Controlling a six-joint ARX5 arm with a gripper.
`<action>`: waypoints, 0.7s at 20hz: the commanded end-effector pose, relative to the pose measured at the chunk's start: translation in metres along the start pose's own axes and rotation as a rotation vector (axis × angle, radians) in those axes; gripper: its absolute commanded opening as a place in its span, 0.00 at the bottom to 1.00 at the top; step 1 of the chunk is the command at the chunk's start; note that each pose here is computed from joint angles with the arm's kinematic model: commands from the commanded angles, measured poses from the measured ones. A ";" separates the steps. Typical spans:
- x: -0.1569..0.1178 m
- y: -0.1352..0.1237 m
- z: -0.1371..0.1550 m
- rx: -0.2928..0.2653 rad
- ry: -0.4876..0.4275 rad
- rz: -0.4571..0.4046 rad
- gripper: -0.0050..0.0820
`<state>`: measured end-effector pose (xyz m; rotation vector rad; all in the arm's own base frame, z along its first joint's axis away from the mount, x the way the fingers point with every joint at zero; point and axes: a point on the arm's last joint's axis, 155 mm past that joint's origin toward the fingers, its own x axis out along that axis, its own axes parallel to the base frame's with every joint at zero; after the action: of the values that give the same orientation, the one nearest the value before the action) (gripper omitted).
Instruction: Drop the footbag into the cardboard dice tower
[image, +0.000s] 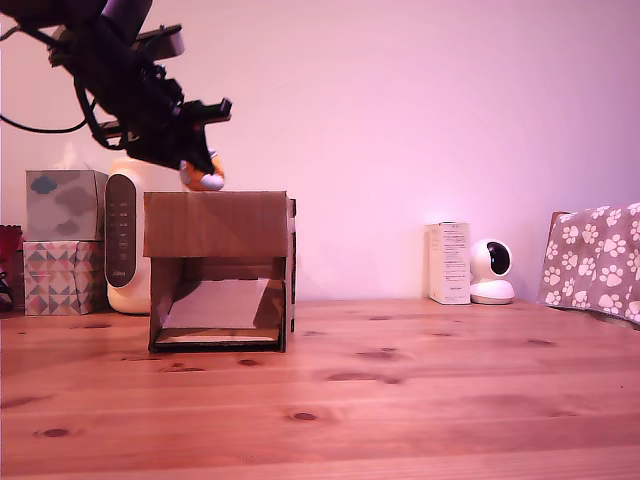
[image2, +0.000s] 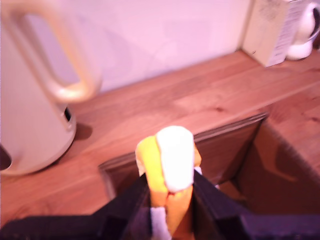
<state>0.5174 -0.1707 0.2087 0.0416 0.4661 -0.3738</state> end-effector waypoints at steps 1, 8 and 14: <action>0.005 -0.002 0.000 0.010 -0.001 -0.007 0.24; -0.001 -0.003 -0.002 0.011 0.022 -0.008 0.69; -0.043 -0.012 0.001 0.005 0.081 -0.035 0.05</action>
<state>0.4849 -0.1655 0.2050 0.0560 0.5926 -0.3929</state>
